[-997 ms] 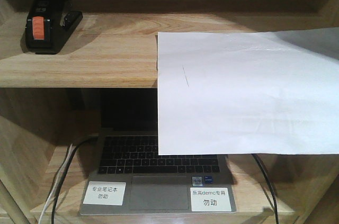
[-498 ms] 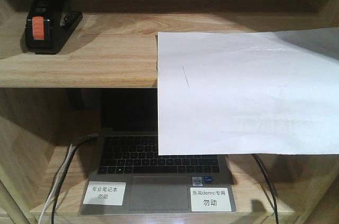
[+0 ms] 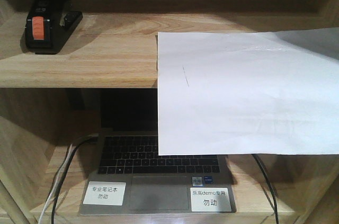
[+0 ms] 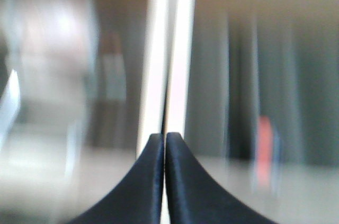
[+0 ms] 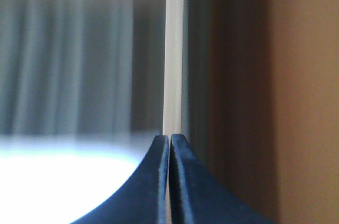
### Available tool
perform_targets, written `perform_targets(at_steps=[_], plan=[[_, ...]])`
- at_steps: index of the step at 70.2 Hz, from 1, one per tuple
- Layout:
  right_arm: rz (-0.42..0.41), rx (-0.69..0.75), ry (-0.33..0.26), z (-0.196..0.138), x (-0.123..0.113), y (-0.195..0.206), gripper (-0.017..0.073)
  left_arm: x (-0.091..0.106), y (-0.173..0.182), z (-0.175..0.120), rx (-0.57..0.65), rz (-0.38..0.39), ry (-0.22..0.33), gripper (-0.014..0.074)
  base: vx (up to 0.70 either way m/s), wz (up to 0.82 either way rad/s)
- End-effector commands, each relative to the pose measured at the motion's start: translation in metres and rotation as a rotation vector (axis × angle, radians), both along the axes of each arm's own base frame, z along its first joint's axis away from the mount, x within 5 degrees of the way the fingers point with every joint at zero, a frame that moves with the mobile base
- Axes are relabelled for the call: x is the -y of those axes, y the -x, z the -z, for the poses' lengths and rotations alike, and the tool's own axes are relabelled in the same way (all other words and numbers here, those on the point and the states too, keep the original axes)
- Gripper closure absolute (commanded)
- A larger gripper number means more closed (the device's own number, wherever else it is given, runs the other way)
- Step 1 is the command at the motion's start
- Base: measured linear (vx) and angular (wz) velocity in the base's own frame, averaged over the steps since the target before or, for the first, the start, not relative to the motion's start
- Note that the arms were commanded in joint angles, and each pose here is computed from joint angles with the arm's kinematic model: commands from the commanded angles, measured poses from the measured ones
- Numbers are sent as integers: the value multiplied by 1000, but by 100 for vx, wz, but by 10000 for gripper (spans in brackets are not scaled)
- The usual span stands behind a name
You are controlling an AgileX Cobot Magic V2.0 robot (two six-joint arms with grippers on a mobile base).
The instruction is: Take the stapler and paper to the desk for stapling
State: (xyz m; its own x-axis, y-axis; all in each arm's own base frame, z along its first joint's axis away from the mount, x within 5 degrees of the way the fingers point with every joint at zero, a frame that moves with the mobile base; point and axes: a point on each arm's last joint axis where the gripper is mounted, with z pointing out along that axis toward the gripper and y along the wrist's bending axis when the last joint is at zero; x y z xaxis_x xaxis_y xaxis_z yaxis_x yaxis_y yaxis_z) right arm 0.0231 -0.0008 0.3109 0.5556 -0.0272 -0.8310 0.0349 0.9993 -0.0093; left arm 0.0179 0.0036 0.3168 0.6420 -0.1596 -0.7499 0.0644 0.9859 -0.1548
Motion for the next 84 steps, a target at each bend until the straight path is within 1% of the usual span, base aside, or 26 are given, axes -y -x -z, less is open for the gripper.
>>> perform_targets(at_steps=[1,5,9,18,23,32,36,44,51,60,66,69,75,78,80,84], plan=[[15,198,16,-46,-1,25,565,0,22,-46,118,11,19,600,0,0],[14,240,16,-68,-1,34,565,0,28,-67,117,17,16,600,0,0],[13,263,15,-91,-1,40,565,1,37,-93,132,23,12,600,0,0],[9,254,11,-138,-1,47,565,3,46,-140,118,36,4,600,0,0],[8,206,10,-161,-1,43,565,4,44,-165,71,45,-1,598,0,0],[4,52,3,-192,-1,28,565,5,30,-194,-45,59,-9,577,0,0],[4,-41,1,-200,-1,17,565,6,22,-199,-89,63,-12,556,0,0],[2,-226,-4,-201,0,-7,561,6,-1,-199,-176,60,-19,470,0,0],[2,-357,-8,-192,1,-28,554,6,-21,-193,-277,65,-20,346,0,0],[1,-456,-11,-184,1,-44,511,6,-38,-185,-393,73,-22,167,0,0],[1,-484,-11,-182,1,-47,438,6,-45,-179,-467,74,-27,41,0,0],[0,-488,-12,-182,1,-48,377,7,-46,-177,-490,76,-27,-7,0,0],[0,-488,-12,-182,1,-48,223,7,-47,-175,-516,79,-28,-90,0,0],[0,-487,-12,-182,1,-48,106,7,-47,-174,-520,79,-28,-123,0,0],[0,-488,-12,-182,1,-48,29,7,-47,-174,-522,78,-29,-132,0,0],[0,-488,-12,-182,1,-48,-92,7,-47,-174,-524,78,-29,-134,0,0]])
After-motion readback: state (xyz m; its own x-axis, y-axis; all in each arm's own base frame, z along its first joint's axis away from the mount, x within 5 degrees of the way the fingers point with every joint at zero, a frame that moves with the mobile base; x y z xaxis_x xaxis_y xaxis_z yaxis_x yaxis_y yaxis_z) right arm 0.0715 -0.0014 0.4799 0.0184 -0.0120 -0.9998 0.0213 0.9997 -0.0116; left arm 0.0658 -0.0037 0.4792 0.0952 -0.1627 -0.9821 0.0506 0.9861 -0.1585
